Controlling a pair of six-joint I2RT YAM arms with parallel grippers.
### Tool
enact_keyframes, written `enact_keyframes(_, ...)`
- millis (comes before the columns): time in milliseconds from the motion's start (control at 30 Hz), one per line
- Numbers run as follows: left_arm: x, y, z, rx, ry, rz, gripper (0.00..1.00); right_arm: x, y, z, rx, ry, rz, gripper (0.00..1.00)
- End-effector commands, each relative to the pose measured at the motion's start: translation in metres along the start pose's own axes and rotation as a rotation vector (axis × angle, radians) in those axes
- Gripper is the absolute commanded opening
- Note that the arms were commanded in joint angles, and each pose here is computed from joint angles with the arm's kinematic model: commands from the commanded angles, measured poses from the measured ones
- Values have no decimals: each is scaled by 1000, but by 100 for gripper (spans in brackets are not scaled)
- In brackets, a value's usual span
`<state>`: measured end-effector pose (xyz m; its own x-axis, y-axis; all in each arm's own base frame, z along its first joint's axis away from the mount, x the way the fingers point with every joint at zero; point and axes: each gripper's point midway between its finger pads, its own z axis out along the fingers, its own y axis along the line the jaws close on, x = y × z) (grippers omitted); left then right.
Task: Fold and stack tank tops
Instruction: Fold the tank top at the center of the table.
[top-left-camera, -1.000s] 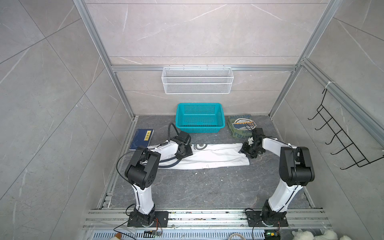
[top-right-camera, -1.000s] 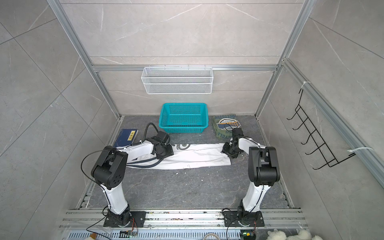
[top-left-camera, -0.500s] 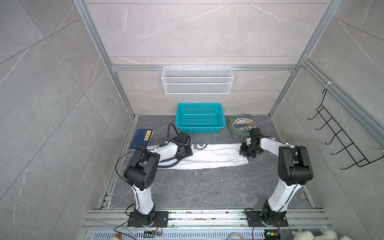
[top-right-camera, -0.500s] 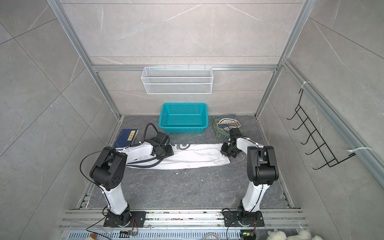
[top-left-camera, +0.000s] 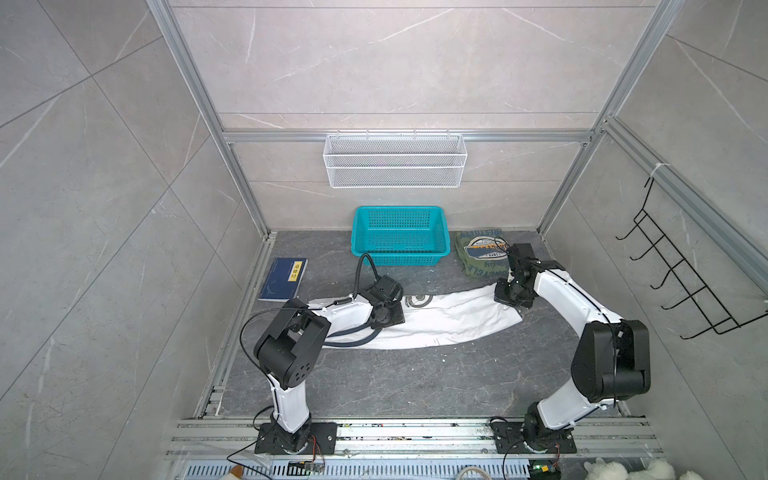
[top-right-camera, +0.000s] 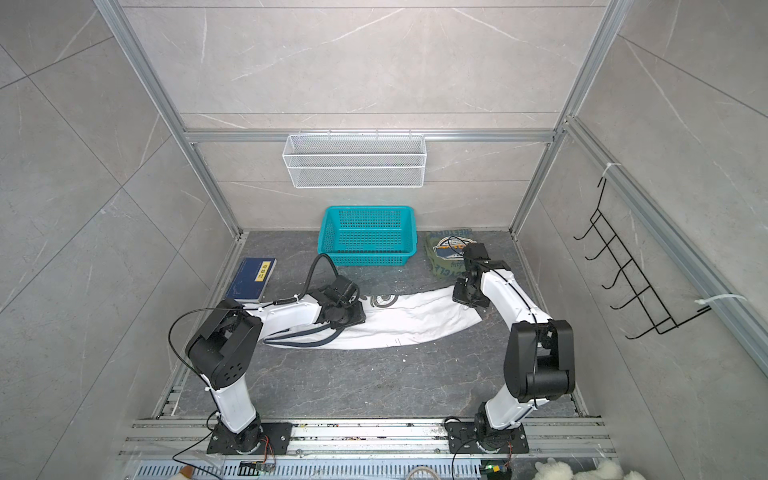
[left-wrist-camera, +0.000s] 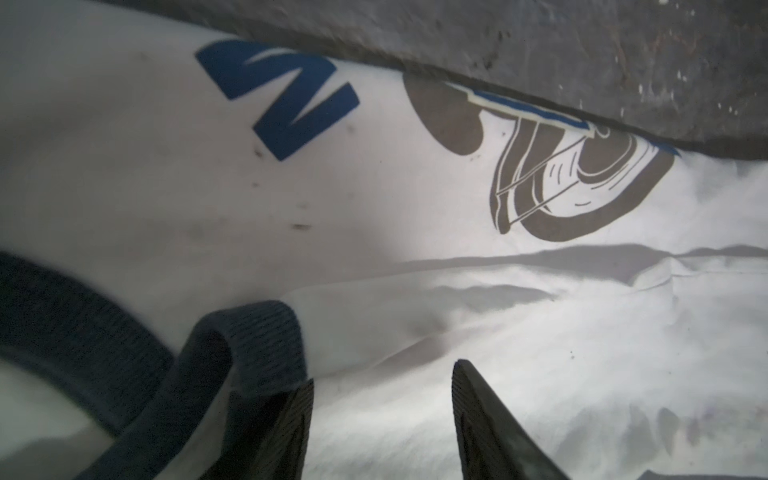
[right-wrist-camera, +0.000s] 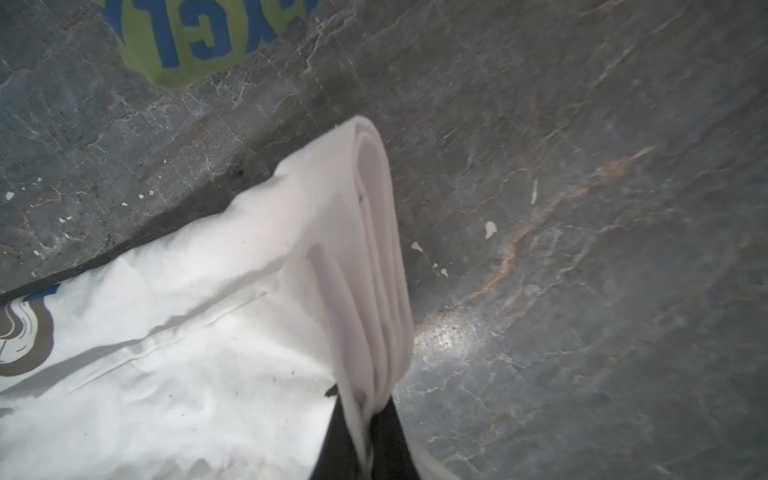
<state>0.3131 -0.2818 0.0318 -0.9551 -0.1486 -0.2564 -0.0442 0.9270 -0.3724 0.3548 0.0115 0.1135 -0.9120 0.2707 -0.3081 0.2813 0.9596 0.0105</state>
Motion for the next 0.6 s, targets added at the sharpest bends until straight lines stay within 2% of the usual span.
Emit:
enact_keyframes(0,15,-14,-8,27,57,-27,57,-2,-3,-38,113,-43,-107,0)
enact_keyframes(133,6,-20,-26,53,8,-23,57,-1,27,-72,87,-86,-204,0)
enact_keyframes(300,1,-8,-42,37,-61,-29,57,15,88,-106,-125,-98,-254,0)
enact_keyframes(567,2,27,-56,50,-155,-124,57,49,188,-116,-395,-59,-296,0)
